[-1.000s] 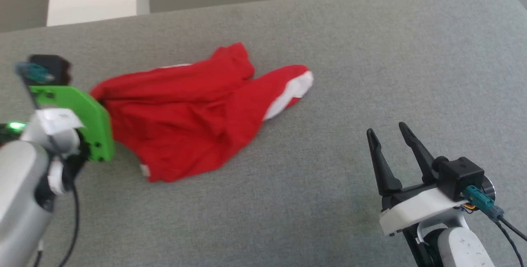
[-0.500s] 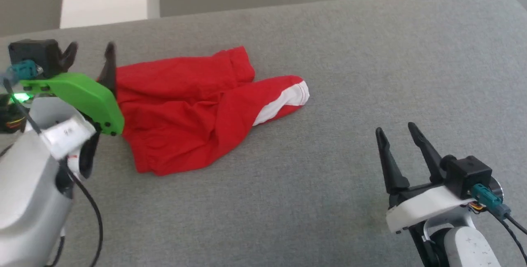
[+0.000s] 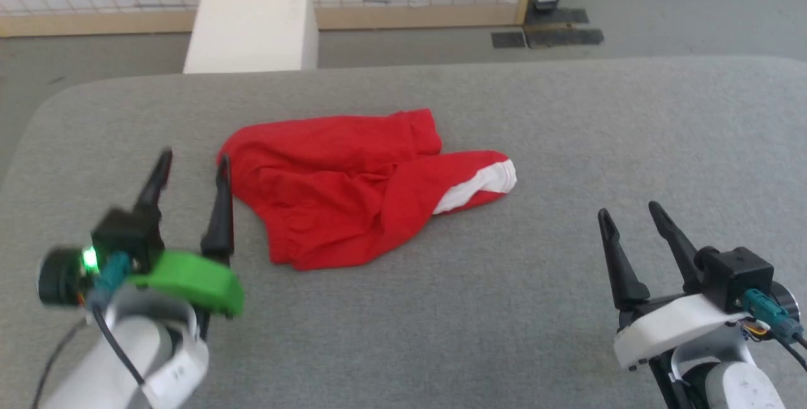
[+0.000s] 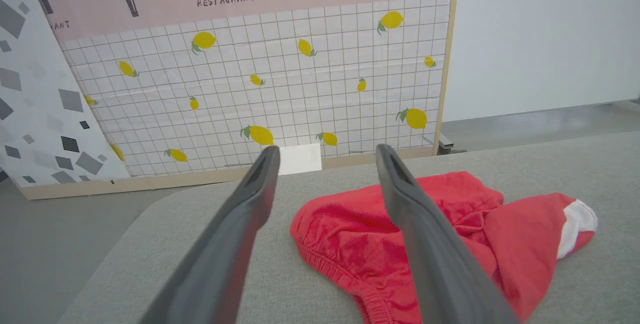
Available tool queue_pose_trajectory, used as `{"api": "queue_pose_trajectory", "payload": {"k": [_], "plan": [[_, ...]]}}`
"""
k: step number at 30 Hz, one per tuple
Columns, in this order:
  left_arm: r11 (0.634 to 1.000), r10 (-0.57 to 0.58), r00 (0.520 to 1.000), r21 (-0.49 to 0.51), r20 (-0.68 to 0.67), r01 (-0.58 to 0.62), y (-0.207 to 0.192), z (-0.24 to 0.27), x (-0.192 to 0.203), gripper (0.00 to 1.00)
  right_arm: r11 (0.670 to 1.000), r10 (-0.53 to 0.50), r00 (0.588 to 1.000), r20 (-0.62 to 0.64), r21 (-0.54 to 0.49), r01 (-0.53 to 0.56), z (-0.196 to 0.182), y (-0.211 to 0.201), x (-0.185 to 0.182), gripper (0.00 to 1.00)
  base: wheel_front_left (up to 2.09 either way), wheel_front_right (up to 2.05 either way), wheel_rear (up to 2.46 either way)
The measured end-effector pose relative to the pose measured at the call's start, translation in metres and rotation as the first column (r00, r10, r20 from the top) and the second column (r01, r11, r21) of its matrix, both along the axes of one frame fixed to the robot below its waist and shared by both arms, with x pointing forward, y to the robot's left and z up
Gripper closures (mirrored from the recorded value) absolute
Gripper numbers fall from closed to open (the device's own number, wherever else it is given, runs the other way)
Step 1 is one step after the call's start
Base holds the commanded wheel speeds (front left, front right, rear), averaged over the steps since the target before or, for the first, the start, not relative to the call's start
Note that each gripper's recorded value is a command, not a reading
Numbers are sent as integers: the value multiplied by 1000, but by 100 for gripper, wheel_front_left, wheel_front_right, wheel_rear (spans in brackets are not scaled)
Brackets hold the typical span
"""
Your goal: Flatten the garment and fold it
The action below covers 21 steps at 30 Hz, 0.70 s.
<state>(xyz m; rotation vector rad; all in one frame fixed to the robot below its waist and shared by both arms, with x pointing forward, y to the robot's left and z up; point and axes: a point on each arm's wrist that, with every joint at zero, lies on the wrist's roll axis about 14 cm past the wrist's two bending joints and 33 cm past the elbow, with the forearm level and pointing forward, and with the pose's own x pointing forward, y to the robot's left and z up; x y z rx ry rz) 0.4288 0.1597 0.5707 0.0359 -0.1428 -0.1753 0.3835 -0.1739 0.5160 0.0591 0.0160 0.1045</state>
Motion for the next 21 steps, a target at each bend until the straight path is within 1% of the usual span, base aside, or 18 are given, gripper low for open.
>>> {"api": "queue_pose_trajectory", "payload": {"k": [3, 8, 10, 14, 17, 21], "plan": [[999, 33, 999, 15, -32, -32, 8, -15, -21, 0, 1000, 21, 1000, -1, 3, -21, 2, 7, -2, 0, 0, 0, 0], [998, 9, 998, 69, -69, -4, 2, -36, -53, 0, 998, 56, 998, -25, 5, -56, -1, 17, -5, 0, 0, 0, 0], [997, 2, 996, 77, -88, 5, 0, -43, -61, 0, 997, 76, 996, -45, -1, -76, -3, 21, -3, 0, 0, 0, 0], [996, 0, 994, 84, -107, 9, -4, -49, -69, 0, 990, 131, 987, -94, -45, -136, -7, 26, 9, 0, 0, 0, 0], [997, 0, 992, 71, -123, 9, -8, -54, -69, 0, 976, 187, 964, -190, -74, -204, -16, 33, 26, 0, 0, 0, 0], [999, 9, 991, 55, -134, -2, -9, -58, -63, 0, 950, 245, 900, -359, -94, -296, -31, 41, 55, 0, 0, 0, 0]]}}
